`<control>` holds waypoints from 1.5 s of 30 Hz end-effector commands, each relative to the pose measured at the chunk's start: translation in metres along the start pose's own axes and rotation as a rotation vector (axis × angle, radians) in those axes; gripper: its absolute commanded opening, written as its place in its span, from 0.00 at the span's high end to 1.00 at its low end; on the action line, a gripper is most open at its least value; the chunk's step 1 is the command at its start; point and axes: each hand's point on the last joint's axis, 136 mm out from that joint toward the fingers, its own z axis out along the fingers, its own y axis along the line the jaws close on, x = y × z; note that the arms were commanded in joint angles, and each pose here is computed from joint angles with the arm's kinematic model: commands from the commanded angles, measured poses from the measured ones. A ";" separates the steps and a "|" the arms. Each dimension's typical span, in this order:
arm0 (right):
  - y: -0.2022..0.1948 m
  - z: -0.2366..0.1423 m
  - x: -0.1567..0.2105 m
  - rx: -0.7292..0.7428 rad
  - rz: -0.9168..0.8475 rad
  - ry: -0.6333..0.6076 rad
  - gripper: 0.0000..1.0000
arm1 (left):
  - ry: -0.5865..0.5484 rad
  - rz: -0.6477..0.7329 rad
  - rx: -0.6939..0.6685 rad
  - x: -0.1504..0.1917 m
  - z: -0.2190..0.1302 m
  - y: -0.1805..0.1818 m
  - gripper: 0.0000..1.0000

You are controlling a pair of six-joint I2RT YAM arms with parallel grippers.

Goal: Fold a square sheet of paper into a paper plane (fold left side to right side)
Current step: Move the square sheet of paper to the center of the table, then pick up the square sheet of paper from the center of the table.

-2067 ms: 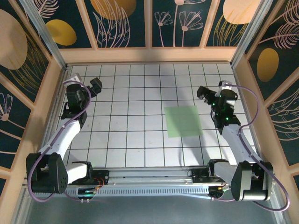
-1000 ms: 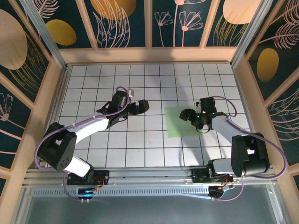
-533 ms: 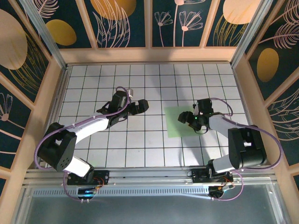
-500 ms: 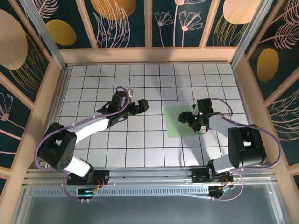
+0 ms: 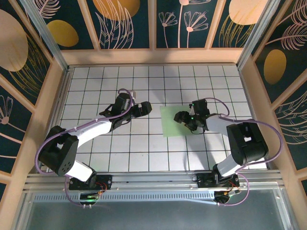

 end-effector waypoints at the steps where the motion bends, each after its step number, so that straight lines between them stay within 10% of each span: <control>1: -0.004 0.021 0.013 0.055 0.101 0.024 0.30 | -0.036 -0.014 -0.030 -0.011 -0.007 -0.002 0.01; 16: 0.034 0.068 0.024 0.053 0.134 0.030 0.30 | -0.062 -0.011 -0.081 -0.015 -0.017 0.007 0.01; 35: 0.081 0.010 -0.034 0.089 -0.127 -0.155 0.18 | -0.065 -0.031 -0.049 -0.022 -0.018 -0.005 0.01; 45: 0.045 -0.012 -0.074 0.301 -0.280 -0.216 0.01 | 0.170 -0.031 0.125 0.013 0.017 -0.034 0.36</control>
